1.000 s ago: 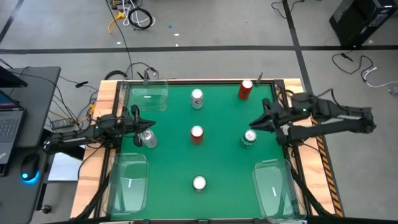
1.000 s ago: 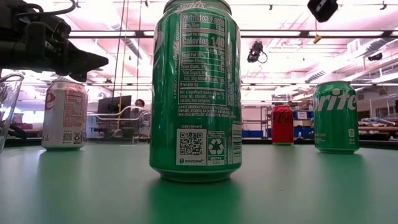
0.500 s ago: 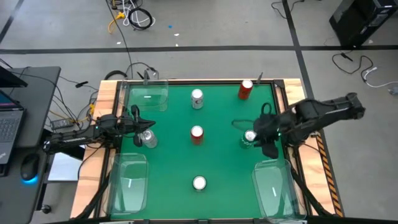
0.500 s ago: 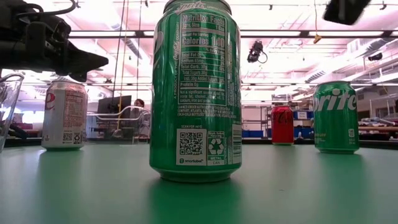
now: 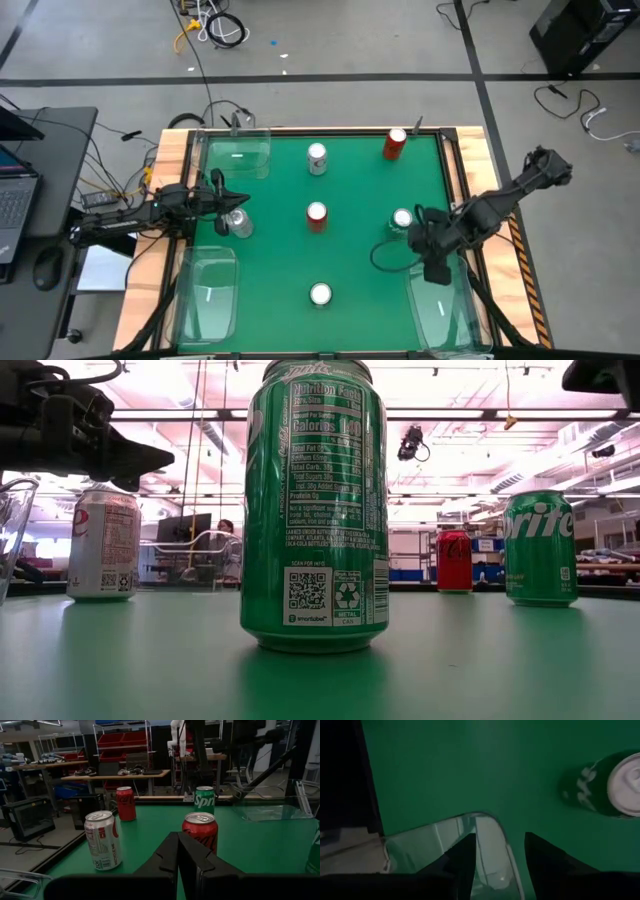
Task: Sort soda cans
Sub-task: Prepare the bottom right transparent bin, then put the right green soda can into the bottom right transparent bin
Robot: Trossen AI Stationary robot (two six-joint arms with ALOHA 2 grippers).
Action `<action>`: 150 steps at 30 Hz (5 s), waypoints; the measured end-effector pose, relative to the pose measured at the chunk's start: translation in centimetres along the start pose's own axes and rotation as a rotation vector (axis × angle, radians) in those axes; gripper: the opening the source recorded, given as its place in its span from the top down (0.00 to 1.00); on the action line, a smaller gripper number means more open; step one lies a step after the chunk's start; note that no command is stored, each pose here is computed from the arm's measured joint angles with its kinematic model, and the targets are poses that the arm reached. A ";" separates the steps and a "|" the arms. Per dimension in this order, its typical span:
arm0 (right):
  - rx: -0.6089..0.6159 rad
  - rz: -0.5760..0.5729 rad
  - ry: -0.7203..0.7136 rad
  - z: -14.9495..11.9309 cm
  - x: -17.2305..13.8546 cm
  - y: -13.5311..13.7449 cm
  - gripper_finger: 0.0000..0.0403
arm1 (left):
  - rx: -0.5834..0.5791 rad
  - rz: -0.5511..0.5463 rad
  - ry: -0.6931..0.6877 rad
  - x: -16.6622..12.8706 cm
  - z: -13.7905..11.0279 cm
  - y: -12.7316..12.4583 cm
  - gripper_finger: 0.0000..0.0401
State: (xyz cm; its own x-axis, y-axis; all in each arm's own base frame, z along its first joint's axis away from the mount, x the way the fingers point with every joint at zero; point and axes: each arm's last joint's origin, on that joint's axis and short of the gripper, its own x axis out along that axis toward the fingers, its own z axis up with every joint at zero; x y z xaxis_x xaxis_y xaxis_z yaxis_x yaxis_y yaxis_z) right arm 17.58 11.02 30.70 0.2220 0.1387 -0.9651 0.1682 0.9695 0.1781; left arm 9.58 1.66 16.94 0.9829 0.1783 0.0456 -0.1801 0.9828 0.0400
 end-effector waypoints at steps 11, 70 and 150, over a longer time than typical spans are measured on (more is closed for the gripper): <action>0.010 -0.094 0.115 -1.2 3.5 -0.9 0.59 | 0.000 0.000 0.000 0.0 0.0 0.0 0.96; 0.133 -0.146 0.155 -2.0 5.1 -4.2 0.62 | 0.006 0.004 -0.025 0.0 0.2 0.0 0.96; 0.217 -0.215 0.203 8.1 7.6 -12.8 0.11 | -0.027 0.009 -0.032 0.0 0.3 0.0 0.85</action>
State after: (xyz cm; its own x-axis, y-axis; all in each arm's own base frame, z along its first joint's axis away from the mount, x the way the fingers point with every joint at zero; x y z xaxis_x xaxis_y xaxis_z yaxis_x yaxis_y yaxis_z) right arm 24.90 -1.98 22.58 -0.0324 -0.0048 -0.9995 0.3953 0.9184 -0.0172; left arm 9.56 1.68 17.26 0.9795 0.1861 0.0777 -0.1876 0.9822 0.0124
